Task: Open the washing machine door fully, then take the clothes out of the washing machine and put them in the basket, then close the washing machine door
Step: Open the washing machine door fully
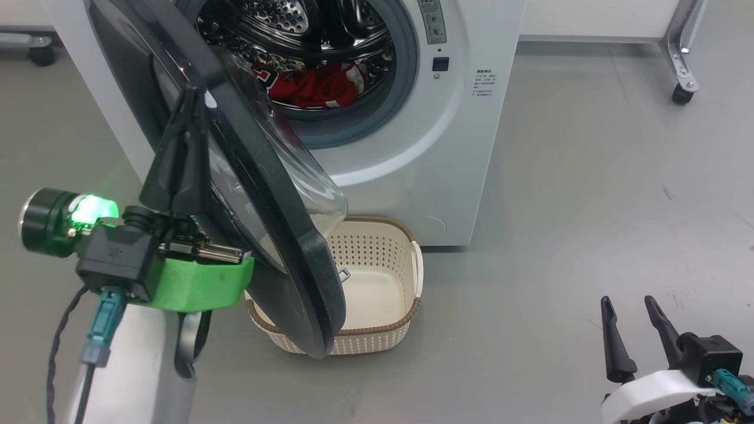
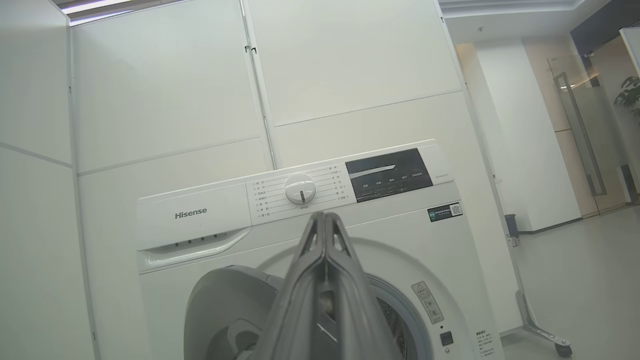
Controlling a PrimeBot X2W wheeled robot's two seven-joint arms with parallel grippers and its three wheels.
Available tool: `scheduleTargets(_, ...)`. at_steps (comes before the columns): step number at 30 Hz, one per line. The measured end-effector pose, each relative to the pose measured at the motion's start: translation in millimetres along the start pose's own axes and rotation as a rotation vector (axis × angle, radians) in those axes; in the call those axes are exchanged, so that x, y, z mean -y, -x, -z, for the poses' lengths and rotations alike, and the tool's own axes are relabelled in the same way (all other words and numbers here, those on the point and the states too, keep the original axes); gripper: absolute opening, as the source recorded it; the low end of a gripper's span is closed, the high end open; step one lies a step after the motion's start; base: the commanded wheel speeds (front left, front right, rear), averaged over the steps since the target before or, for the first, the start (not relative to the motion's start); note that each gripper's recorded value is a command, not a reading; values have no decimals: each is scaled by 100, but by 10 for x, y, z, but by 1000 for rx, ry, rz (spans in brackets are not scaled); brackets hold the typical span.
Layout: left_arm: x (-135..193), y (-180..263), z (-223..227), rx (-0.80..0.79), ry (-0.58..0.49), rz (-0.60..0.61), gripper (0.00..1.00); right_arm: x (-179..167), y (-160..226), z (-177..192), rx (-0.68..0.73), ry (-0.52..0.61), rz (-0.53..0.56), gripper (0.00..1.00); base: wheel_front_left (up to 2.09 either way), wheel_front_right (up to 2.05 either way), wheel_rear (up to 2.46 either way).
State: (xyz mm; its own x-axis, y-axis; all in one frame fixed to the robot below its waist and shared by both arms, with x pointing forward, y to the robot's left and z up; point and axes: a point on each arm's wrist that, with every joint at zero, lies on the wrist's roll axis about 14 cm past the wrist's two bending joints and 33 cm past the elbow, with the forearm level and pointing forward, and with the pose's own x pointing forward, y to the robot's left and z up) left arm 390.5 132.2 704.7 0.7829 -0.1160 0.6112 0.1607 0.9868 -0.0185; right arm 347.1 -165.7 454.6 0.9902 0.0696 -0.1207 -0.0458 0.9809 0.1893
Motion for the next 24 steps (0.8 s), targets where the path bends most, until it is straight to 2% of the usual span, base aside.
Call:
scheduleTargets(6,500,-78,-227,64,55,172,0,10,3,7,-1,-5,8,100,0,0,0)
scheduleTargets(13,1276,96,-241,-22,290,423,0,19,8,18,-2,-9,15,100,0,0,0)
scheduleTargets(17,1537,295,-90,-140,379,491,0,6,12,34,-6,-16,11,100,0,0,0)
scheduleTargets(24,1719,624,239,-337,436,522,0,-8,-1,49,-10,-19,7,100,0,0,0)
